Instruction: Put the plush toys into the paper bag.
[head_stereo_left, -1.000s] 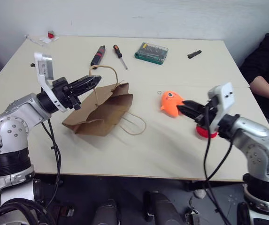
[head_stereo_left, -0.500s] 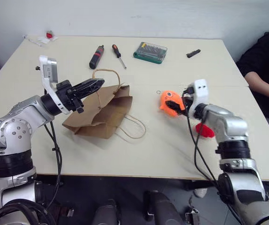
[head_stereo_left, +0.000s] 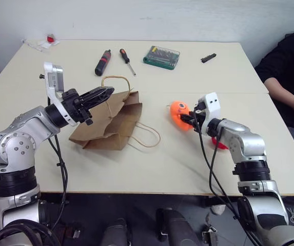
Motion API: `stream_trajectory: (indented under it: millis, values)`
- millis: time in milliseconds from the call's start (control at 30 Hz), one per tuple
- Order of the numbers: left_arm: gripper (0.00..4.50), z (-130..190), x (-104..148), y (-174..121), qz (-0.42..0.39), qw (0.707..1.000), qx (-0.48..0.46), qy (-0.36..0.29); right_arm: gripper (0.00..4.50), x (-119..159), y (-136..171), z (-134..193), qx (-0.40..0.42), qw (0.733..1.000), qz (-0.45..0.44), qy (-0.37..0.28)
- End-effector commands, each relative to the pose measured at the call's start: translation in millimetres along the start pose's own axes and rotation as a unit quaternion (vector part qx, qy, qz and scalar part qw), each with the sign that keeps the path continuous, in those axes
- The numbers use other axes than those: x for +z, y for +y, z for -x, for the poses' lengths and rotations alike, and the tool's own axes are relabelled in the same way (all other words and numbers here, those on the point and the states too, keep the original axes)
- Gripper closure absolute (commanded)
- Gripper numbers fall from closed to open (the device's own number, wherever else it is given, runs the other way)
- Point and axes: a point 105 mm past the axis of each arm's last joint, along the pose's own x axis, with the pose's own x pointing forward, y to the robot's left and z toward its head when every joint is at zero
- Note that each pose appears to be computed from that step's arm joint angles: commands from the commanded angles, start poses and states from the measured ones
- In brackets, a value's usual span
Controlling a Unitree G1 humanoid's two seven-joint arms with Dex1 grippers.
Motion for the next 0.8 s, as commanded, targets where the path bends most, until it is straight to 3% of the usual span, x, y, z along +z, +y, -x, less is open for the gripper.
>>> stream_trajectory:
  millis: [33,133,267,367,467,567,800]
  values:
    - [4.50,-3,17,-4,-0.022,0.999,0.000,-0.037,4.31,40,25,21,0.064,0.995,-0.029,-0.073]
    - [4.50,-7,18,-10,-0.019,0.999,-0.015,-0.040,4.39,55,57,32,0.139,0.986,-0.043,-0.084]
    - [4.50,-8,13,-16,-0.043,0.999,-0.030,-0.016,4.39,60,96,27,0.189,0.980,0.016,-0.064]
    - [4.50,-8,14,-14,-0.041,0.999,-0.031,-0.019,4.39,38,130,4,0.225,0.964,0.139,0.003]
    - [4.50,-10,16,-15,-0.034,0.998,-0.040,-0.029,4.39,23,143,-16,0.241,0.949,0.203,0.031]
    - [4.50,-14,15,-19,-0.023,0.997,-0.062,-0.032,4.39,28,163,-33,0.281,0.926,0.249,0.028]
    - [4.50,-26,12,-23,-0.017,0.996,-0.082,-0.034,4.39,24,191,-66,0.341,0.899,0.269,0.061]
